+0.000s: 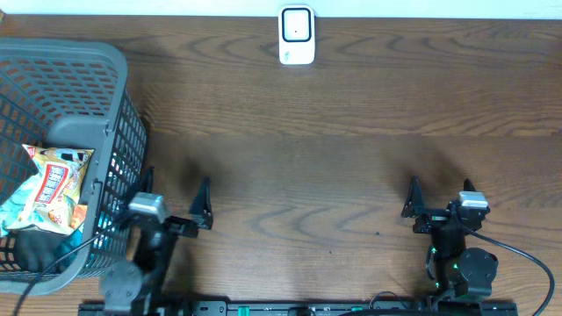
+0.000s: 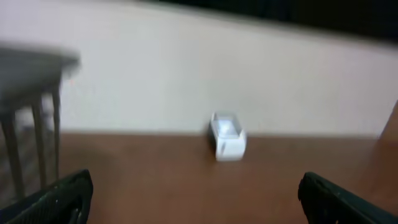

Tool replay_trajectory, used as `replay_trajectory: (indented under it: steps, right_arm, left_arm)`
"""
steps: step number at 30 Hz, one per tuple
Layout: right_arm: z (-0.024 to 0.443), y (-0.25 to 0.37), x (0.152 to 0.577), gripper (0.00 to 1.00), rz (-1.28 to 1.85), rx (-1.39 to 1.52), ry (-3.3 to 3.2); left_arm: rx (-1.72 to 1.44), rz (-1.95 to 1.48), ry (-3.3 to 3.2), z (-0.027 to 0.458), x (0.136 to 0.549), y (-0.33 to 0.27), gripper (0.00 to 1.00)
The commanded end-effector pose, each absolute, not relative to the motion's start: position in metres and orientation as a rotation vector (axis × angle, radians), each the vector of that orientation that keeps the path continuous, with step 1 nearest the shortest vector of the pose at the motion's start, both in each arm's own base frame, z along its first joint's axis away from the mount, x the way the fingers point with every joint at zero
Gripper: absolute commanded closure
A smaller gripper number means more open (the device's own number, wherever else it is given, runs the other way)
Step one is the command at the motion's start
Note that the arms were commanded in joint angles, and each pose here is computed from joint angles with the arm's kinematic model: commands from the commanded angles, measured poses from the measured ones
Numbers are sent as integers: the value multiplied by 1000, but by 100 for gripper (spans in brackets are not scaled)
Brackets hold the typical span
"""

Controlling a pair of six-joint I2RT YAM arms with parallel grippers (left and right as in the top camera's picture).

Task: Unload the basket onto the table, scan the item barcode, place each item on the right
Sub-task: 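Reach the left gripper up and into the grey basket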

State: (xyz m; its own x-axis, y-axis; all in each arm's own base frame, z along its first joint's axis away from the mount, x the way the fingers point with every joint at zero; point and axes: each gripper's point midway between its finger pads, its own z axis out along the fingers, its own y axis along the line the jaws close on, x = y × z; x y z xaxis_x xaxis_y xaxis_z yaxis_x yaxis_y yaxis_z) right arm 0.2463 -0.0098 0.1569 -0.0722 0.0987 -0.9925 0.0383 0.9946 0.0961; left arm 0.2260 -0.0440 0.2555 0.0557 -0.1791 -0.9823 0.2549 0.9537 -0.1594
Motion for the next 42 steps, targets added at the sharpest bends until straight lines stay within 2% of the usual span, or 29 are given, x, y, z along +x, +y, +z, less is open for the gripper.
replay_trajectory:
  steps: [1,14,32,42]
  right_arm:
    - [156,-9,246,1,55,107,1644]
    - [156,-9,246,1,56,108,1644]
    - [156,-9,246,1,56,108,1644]
    - [156,-9,246,1,55,107,1644]
  left_arm:
    - [-1,-397,1458,294,225,-43,2]
    - [-52,-402,1701,311,289,-45,2]
    - [-52,-401,1702,311,290,-45,2]
    - [-62,-386,1677,344,299,-42,2]
